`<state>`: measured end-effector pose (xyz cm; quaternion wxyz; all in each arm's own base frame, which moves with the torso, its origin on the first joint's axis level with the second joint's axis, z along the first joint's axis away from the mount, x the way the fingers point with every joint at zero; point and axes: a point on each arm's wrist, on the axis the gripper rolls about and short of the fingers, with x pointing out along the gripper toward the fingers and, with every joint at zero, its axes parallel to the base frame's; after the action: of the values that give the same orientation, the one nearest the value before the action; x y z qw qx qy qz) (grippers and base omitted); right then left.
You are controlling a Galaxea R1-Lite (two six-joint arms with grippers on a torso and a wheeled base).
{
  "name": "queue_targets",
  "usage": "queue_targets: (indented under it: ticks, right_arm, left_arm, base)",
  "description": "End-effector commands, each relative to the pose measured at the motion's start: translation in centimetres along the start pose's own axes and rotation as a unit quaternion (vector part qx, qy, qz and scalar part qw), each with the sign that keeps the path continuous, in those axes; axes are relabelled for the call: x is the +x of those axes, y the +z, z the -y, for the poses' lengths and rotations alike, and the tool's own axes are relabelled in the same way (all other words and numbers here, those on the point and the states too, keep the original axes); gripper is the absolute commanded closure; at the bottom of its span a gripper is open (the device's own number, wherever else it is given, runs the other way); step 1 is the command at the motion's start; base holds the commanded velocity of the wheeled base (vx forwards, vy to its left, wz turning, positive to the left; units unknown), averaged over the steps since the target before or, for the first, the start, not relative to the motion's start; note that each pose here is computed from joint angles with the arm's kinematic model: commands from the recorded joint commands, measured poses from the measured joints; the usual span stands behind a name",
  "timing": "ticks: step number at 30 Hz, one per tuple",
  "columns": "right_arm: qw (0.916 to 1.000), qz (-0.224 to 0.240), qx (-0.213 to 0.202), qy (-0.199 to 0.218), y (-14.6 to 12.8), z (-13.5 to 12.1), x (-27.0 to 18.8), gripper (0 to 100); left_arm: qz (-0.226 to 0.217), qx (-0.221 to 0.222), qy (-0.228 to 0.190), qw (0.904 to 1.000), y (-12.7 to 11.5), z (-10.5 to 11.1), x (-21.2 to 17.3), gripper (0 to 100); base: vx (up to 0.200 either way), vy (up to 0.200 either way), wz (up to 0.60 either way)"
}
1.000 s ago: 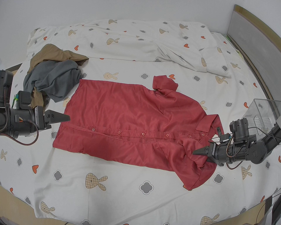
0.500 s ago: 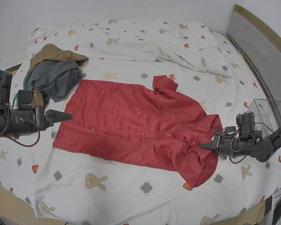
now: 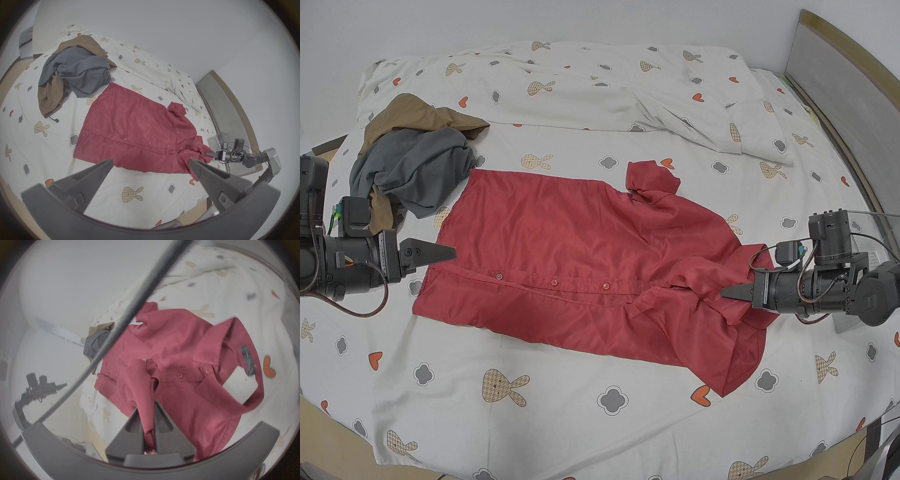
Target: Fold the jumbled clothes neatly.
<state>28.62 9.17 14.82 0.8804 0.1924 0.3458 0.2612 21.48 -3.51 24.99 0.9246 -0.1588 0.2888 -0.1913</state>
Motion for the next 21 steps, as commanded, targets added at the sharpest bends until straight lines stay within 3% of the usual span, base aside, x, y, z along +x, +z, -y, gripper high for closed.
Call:
queue_targets:
  ticks: [1,8,15,21]
  right_arm:
    - [0.9989,0.009,-0.046,0.005,1.5,-1.1,-0.5,100]
    - [0.9953,-0.009,-0.096,-0.004,3.3,-1.7,-0.6,100]
    - [0.9937,-0.013,-0.112,0.000,4.8,-2.4,0.1,100]
    - [0.9843,-0.046,-0.168,-0.026,4.4,-1.8,1.4,100]
  left_arm:
    - [-0.005,-0.002,0.001,1.0000,-0.1,-0.2,0.3,0]
    - [-0.006,-0.002,0.002,1.0000,-0.1,-0.2,0.4,0]
    - [-0.006,-0.003,0.002,1.0000,-0.1,-0.2,0.4,0]
    - [-0.006,-0.002,0.002,1.0000,-0.1,-0.2,0.4,0]
  base:
    - [0.000,0.000,0.00]
    - [0.000,0.000,0.00]
    - [0.000,0.000,0.00]
    - [0.000,0.000,0.00]
